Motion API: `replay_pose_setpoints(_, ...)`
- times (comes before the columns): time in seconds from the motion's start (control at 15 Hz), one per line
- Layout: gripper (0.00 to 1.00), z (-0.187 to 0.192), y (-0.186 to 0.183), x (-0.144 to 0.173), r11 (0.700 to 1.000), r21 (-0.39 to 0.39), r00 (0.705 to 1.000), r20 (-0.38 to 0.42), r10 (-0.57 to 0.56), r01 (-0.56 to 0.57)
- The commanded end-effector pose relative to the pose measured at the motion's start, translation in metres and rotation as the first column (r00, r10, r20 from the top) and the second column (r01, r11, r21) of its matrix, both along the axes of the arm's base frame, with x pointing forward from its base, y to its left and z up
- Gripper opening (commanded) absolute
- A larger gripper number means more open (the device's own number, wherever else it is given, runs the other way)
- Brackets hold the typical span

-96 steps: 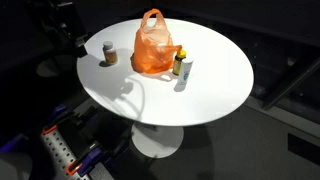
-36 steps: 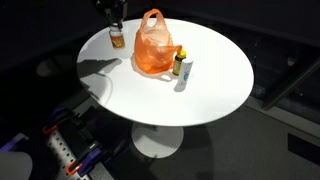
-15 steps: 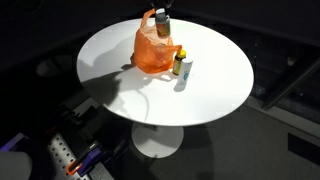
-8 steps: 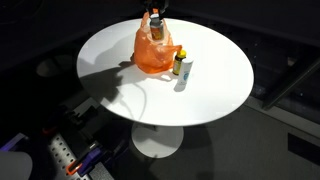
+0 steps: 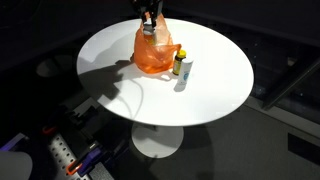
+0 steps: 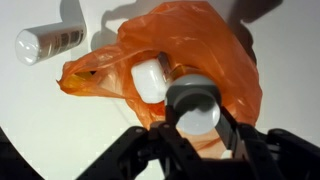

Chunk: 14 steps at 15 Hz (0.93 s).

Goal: Pick up the white and orange bottle and put it in the plastic bag

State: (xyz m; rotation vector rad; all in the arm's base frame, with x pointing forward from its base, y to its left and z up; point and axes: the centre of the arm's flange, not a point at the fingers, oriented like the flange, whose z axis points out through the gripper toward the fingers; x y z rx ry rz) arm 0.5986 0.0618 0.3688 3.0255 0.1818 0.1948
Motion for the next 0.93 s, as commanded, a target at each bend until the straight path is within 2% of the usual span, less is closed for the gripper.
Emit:
replay_pose_setpoints(0.0, 0.19, -0.016, 0.002, -0.003, 1.0, 0.029, 1.0, -0.027, 0.009, -0.008)
replay_pose_setpoints(0.27, 0.19, -0.036, 0.003, -0.005, 0.999, 0.036, 0.998, -0.061, 0.004, -0.001)
replay_pose_setpoints(0.8, 0.19, -0.063, -0.003, -0.005, 1.0, 0.03, 0.998, -0.064, -0.003, 0.005)
replay_pose_setpoints(0.87, 0.24, -0.062, -0.003, -0.006, 1.0, 0.031, 0.998, -0.062, -0.003, 0.004)
